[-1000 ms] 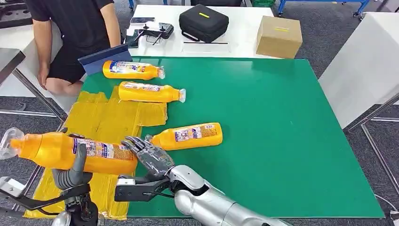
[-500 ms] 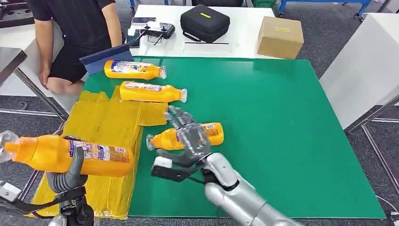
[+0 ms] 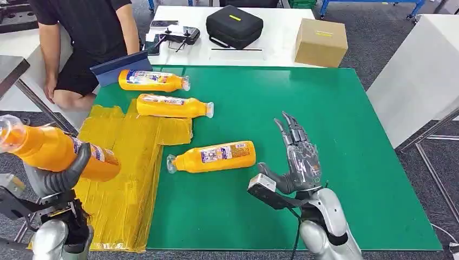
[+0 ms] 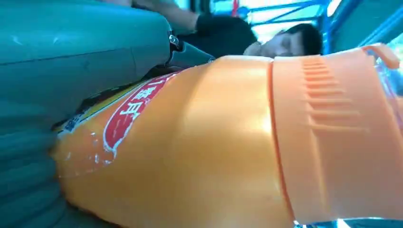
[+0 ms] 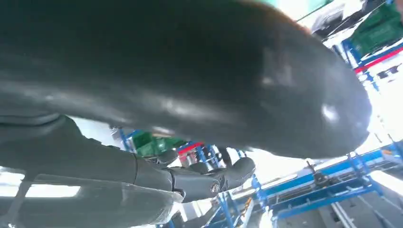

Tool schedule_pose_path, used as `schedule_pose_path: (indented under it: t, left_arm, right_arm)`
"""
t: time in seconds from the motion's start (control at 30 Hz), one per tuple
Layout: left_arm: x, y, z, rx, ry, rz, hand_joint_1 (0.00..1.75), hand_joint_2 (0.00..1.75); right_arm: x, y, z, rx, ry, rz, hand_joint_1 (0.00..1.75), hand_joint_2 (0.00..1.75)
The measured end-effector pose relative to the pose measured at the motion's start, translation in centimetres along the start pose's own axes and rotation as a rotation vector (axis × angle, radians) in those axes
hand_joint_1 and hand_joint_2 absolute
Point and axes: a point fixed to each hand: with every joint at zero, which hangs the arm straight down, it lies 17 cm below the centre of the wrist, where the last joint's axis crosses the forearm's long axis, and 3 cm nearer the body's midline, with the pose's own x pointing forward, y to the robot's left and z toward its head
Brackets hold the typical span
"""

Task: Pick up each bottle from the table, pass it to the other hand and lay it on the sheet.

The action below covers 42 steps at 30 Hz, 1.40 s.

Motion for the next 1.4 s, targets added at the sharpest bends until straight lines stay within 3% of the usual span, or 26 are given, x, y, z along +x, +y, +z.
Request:
schedule_pose_path:
  t: [0.37, 0.63, 0.7, 0.83, 1.0, 1.17, 1.4]
  left_arm:
    - [-0.6, 0.4, -0.7, 0.011, 0.001, -0.050, 1.75, 1.75]
    - [-1.5, 0.2, -5.1, 0.010, -0.072, -0.639, 1.75, 1.75]
    - [-2.9, -0.5, -6.3, -0.020, -0.072, -0.825, 1.75, 1.75]
    - [-8.6, -1.3, -7.3, -0.105, 0.019, -1.083, 1.75, 1.75]
    - [-14.8, -2.7, -6.6, -0.224, 0.027, -1.368, 1.75, 1.75]
    - [-17.0, -4.1, -6.6, -0.330, 0.035, -1.489, 1.75, 1.75]
    - [-17.9, -4.8, -6.3, -0.375, 0.033, -1.526, 1.75, 1.75]
  right_arm:
    - [-0.6, -2.3, 0.2, -0.044, 0.018, 0.015, 0.00, 0.00]
    - [-0.5, -2.6, 0.1, -0.030, 0.013, 0.002, 0.00, 0.00]
    - [-0.4, -2.4, 0.2, -0.020, 0.005, -0.008, 0.00, 0.00]
    - [0.0, -2.3, 0.1, -0.018, -0.018, -0.024, 0.00, 0.00]
    - [0.1, -2.0, -0.2, 0.003, -0.034, -0.036, 0.00, 0.00]
    - [-0.5, -1.9, 0.2, 0.020, -0.045, -0.041, 0.00, 0.00]
    - [-1.0, -1.9, 0.5, 0.032, -0.048, -0.025, 0.00, 0.00]
